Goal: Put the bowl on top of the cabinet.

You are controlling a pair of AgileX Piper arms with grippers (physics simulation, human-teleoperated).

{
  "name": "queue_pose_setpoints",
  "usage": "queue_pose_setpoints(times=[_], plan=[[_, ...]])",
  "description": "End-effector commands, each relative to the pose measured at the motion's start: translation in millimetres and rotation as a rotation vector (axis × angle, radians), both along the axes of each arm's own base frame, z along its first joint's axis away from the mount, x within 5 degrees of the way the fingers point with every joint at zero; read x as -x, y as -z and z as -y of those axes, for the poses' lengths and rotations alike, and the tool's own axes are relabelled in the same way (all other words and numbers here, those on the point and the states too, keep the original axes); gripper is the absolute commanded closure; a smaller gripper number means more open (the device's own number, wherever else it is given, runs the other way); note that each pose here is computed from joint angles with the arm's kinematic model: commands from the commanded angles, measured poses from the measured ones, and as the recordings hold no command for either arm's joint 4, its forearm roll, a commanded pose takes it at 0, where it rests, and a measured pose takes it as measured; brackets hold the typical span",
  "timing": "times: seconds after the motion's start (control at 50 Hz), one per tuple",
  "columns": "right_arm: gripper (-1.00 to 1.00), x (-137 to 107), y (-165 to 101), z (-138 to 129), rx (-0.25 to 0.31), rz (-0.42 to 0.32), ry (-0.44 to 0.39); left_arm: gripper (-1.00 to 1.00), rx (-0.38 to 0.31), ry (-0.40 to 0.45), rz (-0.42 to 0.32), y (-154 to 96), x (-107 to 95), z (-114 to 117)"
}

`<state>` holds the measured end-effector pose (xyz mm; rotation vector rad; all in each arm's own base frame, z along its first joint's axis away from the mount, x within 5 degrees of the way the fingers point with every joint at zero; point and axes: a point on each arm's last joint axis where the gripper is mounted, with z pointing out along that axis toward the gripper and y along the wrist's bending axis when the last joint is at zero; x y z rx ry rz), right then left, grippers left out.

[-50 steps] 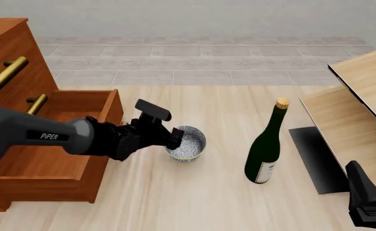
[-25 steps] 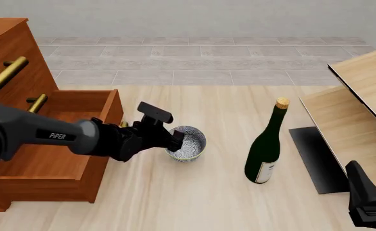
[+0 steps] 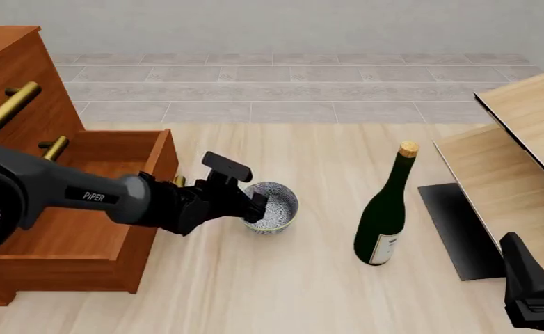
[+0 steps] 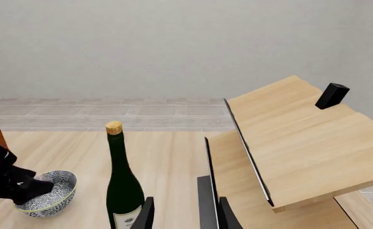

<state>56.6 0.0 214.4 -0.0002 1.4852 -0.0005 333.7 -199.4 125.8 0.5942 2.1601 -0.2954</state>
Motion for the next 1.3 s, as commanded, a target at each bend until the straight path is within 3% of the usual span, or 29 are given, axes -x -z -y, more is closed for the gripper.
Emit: queue_pose_setpoints(times=[0.02, 0.58, 0.62, 0.64, 0.84, 1.0, 1.3], plan=[[-1.0, 0, 0, 0, 0.0, 0.0, 0.0, -1.0, -0.009, 0.0, -0.013, 6, -2, 0], [-1.0, 0, 0, 0, 0.0, 0.0, 0.0, -1.0, -0.038, 0.006, -0.032, 21, -6, 0], [-1.0, 0, 0, 0, 0.0, 0.0, 0.0, -1.0, -0.044, 0.007, -0.003, 18, -8, -5], [-1.0, 0, 0, 0, 0.0, 0.0, 0.0, 1.0, -0.045, 0.003, 0.013, 15, -10, -9], [-1.0, 0, 0, 0, 0.0, 0.0, 0.0, 1.0, -0.002, 0.002, 0.098, -25, -2, -14], [-1.0, 0, 0, 0, 0.0, 0.0, 0.0, 1.0, 0.085, -0.041, 0.195, -86, 6, -27], [-1.0, 0, 0, 0, 0.0, 0.0, 0.0, 1.0, 0.229, -0.082, 0.365, -183, 61, -62]])
